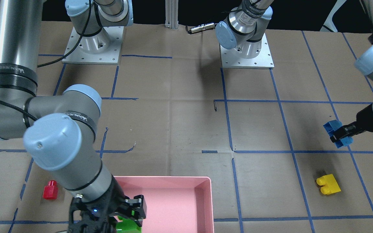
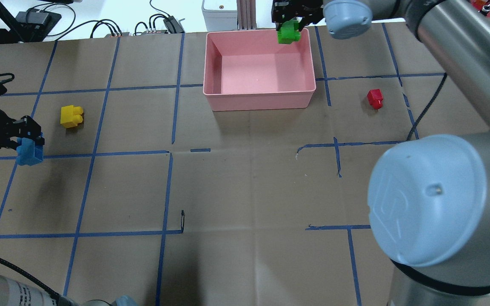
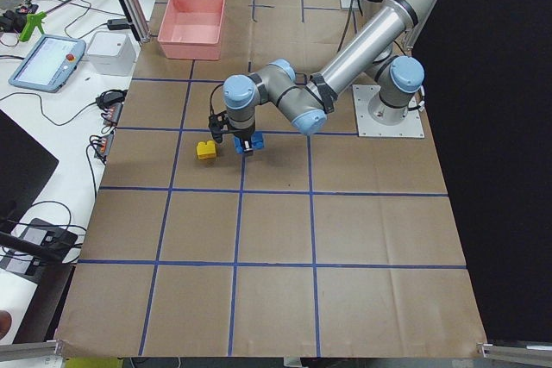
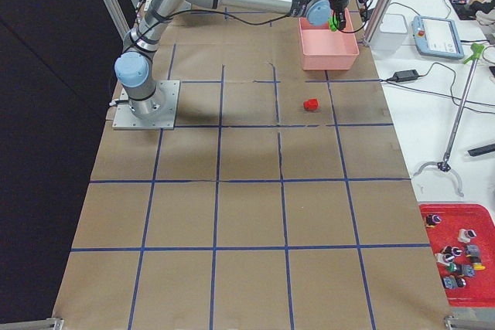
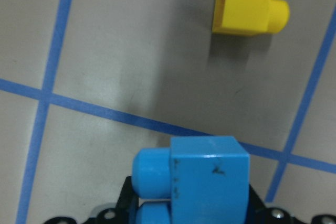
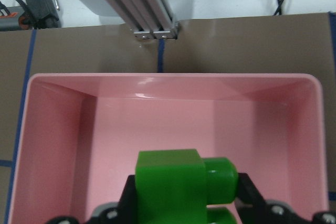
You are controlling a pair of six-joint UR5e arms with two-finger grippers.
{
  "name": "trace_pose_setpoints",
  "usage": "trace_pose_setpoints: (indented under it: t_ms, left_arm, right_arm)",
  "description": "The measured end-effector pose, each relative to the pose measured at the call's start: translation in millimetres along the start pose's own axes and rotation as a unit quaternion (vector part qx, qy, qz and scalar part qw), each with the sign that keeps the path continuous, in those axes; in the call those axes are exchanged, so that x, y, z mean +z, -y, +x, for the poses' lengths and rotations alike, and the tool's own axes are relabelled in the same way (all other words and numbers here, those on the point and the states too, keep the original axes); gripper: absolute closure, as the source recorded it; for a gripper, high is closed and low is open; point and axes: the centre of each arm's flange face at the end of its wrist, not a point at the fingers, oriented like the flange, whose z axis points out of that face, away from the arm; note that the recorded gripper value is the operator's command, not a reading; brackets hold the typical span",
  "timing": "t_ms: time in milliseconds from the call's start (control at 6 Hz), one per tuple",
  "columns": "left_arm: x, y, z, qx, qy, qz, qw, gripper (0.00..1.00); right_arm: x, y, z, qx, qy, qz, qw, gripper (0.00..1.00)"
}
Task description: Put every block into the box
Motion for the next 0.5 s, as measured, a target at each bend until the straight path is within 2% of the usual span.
trace_pose_setpoints:
  t_ms: [167, 500]
  left_arm:
    - [-38, 17, 11, 0.011, -0.004, -0.011, 0.9999, 0.68]
    - [-84, 50, 91, 0.088, -0.002, -0.012, 0.9961, 0.68]
  right_arm:
    - [23, 0, -22, 0.017, 0.014, -0.008, 0.9997, 0.01]
    - [38, -3, -33, 0.019, 0.013, -0.014, 0.9996, 0.0]
